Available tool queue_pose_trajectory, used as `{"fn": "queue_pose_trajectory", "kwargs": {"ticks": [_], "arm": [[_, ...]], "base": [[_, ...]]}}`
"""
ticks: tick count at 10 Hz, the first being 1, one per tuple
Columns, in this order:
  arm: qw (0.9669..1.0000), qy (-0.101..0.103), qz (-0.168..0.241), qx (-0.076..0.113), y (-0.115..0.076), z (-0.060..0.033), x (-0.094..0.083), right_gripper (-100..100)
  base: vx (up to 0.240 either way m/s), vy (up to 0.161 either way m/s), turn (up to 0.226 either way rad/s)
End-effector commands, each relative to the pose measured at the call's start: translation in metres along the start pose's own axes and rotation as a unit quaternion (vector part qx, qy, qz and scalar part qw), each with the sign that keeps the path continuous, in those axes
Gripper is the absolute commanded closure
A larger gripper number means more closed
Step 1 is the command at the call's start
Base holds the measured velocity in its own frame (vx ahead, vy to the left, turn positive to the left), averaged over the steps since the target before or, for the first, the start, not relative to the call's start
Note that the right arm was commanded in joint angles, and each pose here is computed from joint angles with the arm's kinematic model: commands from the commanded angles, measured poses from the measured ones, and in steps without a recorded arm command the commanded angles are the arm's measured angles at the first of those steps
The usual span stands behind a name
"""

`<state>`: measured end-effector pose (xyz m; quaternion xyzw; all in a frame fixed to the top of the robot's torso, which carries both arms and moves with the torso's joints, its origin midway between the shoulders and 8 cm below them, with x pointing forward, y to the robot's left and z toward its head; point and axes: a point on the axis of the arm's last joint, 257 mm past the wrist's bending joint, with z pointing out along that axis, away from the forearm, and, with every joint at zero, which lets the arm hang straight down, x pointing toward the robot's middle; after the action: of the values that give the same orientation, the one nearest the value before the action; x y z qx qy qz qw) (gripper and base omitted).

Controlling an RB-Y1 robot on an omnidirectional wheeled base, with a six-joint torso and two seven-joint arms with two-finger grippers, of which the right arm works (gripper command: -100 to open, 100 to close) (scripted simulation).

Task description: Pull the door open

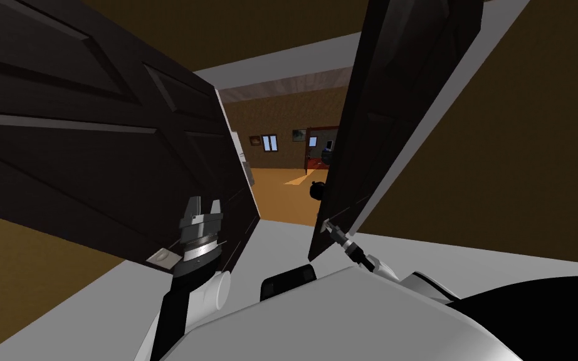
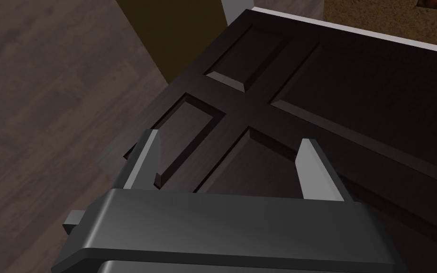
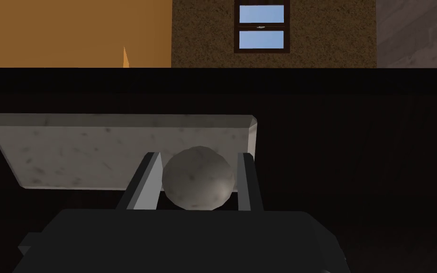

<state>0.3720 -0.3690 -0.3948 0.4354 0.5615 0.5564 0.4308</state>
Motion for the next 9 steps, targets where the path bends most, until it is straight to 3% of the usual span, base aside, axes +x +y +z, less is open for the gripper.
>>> {"fn": "queue_pose_trajectory", "kwargs": {"ticks": [1, 9], "arm": [[1.0, 0.004, 0.001, -0.001, 0.0, -0.0009, 0.0024, 100], [0.9999, 0.016, 0.0, -0.005, 0.0031, -0.0051, 0.0046, 100]], "base": [[-0.214, -0.122, 0.194], [-0.214, -0.115, 0.167]]}}
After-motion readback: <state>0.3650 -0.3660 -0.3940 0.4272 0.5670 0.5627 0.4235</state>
